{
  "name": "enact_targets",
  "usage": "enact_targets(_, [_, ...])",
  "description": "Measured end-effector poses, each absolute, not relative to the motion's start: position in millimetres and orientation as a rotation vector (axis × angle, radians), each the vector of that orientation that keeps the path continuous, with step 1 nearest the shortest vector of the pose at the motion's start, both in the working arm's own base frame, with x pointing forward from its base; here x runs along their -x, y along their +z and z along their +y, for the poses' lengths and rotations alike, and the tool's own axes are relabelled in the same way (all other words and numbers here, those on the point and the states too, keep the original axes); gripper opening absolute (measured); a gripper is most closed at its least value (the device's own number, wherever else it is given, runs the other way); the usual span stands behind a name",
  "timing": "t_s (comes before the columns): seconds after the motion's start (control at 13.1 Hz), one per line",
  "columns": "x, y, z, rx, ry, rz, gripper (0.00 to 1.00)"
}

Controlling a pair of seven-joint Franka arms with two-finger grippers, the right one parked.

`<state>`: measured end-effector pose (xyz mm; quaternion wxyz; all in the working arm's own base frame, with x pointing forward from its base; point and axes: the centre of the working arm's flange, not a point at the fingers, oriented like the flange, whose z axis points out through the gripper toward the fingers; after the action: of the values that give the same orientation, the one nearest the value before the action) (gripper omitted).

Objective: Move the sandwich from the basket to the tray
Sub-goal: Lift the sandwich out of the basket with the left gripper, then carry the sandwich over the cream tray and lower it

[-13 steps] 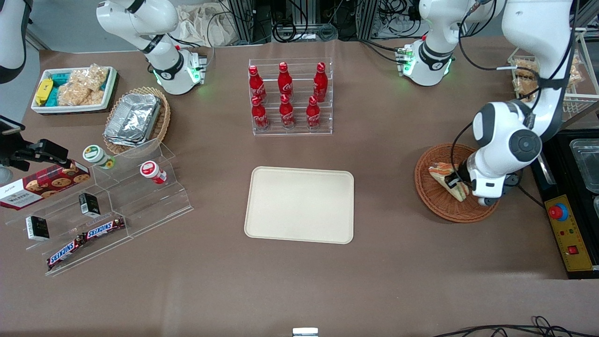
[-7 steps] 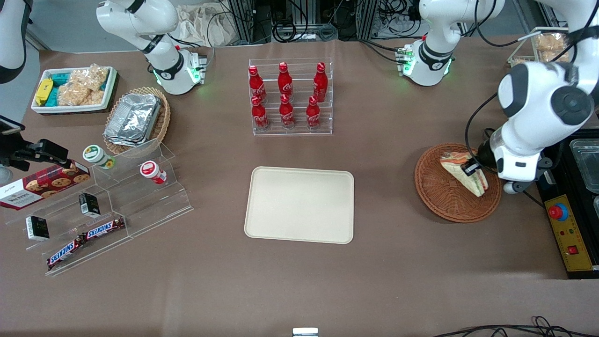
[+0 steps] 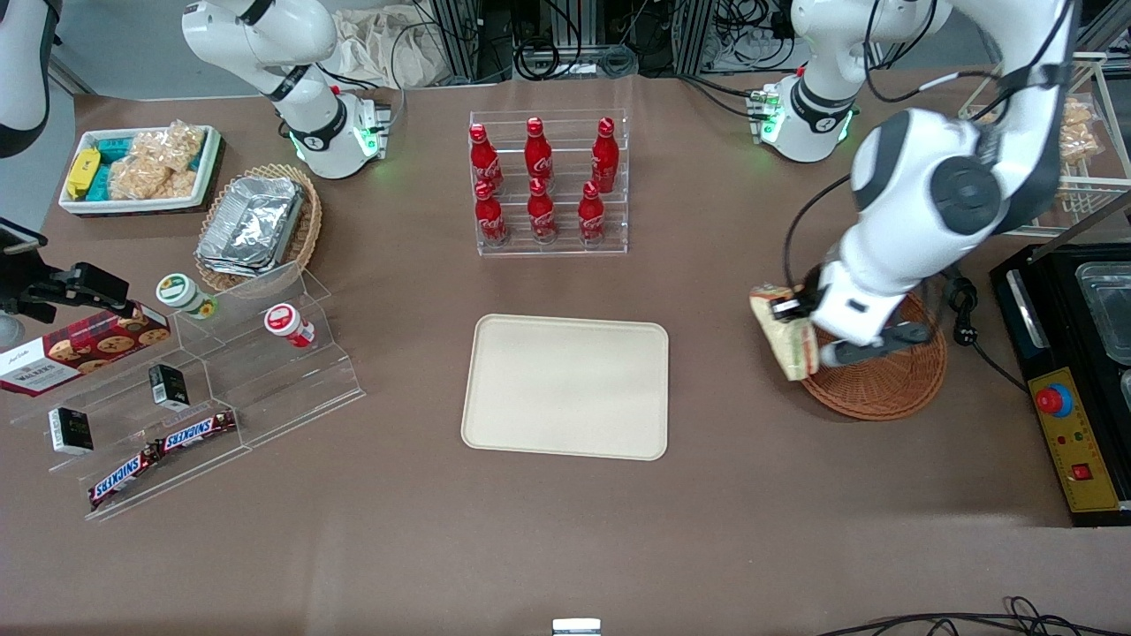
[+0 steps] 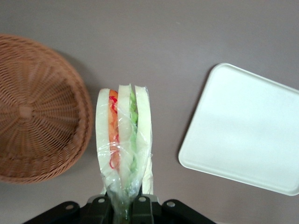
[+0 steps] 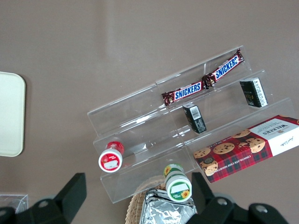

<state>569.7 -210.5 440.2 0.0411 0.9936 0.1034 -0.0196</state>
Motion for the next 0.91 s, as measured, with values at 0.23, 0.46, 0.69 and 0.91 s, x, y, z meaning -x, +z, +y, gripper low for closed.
enact_targets(0.23, [-590.1, 411.7, -267.9, -3.054, -0.138, 0.164, 0.16])
enact_targets(0.46, [-600.3, 384.6, -317.7, -3.048, -0.152, 0.068, 0.16])
enact_targets(0.69, [-606.6, 349.5, -359.4, -3.03, -0.084, -0.017, 0.16])
enact_targets(0.91, [-603.6, 307.5, -390.9, -3.028, -0.072, -0.062, 0.16])
